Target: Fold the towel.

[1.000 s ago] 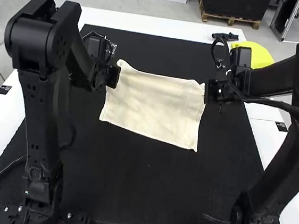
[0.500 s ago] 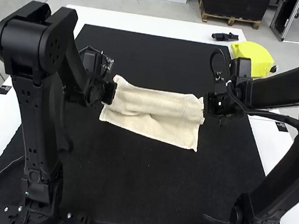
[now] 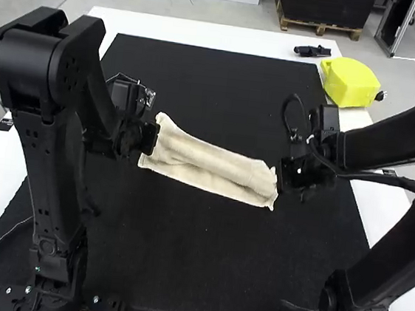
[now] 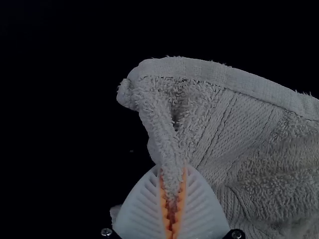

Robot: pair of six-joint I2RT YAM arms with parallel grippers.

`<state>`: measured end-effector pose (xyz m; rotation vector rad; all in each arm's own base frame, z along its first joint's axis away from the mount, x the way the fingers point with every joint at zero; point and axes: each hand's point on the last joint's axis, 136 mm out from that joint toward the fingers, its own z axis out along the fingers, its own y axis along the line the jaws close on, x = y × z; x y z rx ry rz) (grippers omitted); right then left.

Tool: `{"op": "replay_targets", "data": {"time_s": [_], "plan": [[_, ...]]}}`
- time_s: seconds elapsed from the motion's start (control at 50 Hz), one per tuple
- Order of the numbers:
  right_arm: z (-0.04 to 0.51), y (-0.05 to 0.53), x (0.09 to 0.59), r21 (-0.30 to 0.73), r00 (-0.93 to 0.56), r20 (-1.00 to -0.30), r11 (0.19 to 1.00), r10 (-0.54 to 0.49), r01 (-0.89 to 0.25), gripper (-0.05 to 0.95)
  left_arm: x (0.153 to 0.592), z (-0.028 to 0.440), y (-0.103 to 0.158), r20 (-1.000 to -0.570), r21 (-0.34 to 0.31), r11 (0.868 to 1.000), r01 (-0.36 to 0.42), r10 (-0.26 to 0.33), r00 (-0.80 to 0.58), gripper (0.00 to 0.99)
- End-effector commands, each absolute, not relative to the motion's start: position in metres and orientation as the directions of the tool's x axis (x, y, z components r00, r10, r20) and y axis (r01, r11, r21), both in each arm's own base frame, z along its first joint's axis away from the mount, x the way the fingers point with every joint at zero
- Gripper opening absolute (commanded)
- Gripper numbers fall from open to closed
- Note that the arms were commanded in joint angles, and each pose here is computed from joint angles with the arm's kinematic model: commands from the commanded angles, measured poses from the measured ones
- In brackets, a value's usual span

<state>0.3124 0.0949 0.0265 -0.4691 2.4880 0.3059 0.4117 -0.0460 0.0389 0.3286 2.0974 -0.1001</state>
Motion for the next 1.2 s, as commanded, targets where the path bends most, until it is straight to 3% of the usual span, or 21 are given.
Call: {"op": "replay_targets", "data": {"time_s": [0.0, 0.1, 0.58, 0.64, 0.68, 0.72, 0.76, 0.84, 0.86, 0.94, 1.18], "plan": [[0.026, 0.078, 0.312, 0.028, -0.767, -0.580, 0.934, -0.276, -0.357, -0.01, 0.411, 0.041, -0.022, -0.845, 0.128, 0.974, 0.185, 0.204, -0.494, 0.025], [0.025, 0.077, 0.310, 0.028, -0.768, -0.579, 0.935, -0.273, -0.354, -0.01, 0.402, 0.031, -0.024, -0.829, 0.140, 0.967, 0.212, 0.232, -0.510, 0.025], [0.018, 0.072, 0.308, 0.002, -0.762, -0.588, 0.941, -0.272, -0.337, -0.02, 0.380, 0.011, -0.031, -0.795, 0.142, 0.955, 0.259, 0.266, -0.546, 0.025], [0.018, 0.072, 0.309, -0.001, -0.756, -0.595, 0.942, -0.271, -0.337, 0.04, 0.379, 0.012, -0.035, -0.796, 0.140, 0.953, 0.270, 0.270, -0.541, 0.036], [0.018, 0.072, 0.310, -0.005, -0.753, -0.600, 0.942, -0.271, -0.335, 0.13, 0.379, 0.012, -0.038, -0.797, 0.138, 0.950, 0.278, 0.274, -0.538, 0.184], [0.020, 0.072, 0.312, -0.007, -0.748, -0.607, 0.942, -0.270, -0.335, 0.29, 0.380, 0.013, -0.040, -0.800, 0.141, 0.949, 0.283, 0.277, -0.533, 0.551], [0.021, 0.072, 0.313, -0.009, -0.744, -0.610, 0.942, -0.271, -0.336, 0.38, 0.379, 0.013, -0.041, -0.800, 0.142, 0.948, 0.286, 0.280, -0.530, 0.756], [0.023, 0.072, 0.316, -0.017, -0.735, -0.617, 0.938, -0.282, -0.346, 0.52, 0.381, 0.017, -0.045, -0.813, 0.147, 0.945, 0.293, 0.284, -0.509, 0.834], [0.024, 0.072, 0.317, -0.019, -0.731, -0.620, 0.937, -0.284, -0.349, 0.65, 0.381, 0.019, -0.046, -0.817, 0.149, 0.944, 0.293, 0.284, -0.502, 0.862], [0.028, 0.072, 0.322, -0.023, -0.715, -0.640, 0.938, -0.280, -0.347, 0.90, 0.385, 0.025, -0.046, -0.835, 0.158, 0.945, 0.286, 0.282, -0.472, 0.969], [0.049, 0.062, 0.345, -0.069, -0.646, -0.710, 0.941, -0.280, -0.332, 0.92, 0.393, 0.038, -0.043, -0.865, 0.180, 0.948, 0.263, 0.280, -0.416, 0.969]]}}
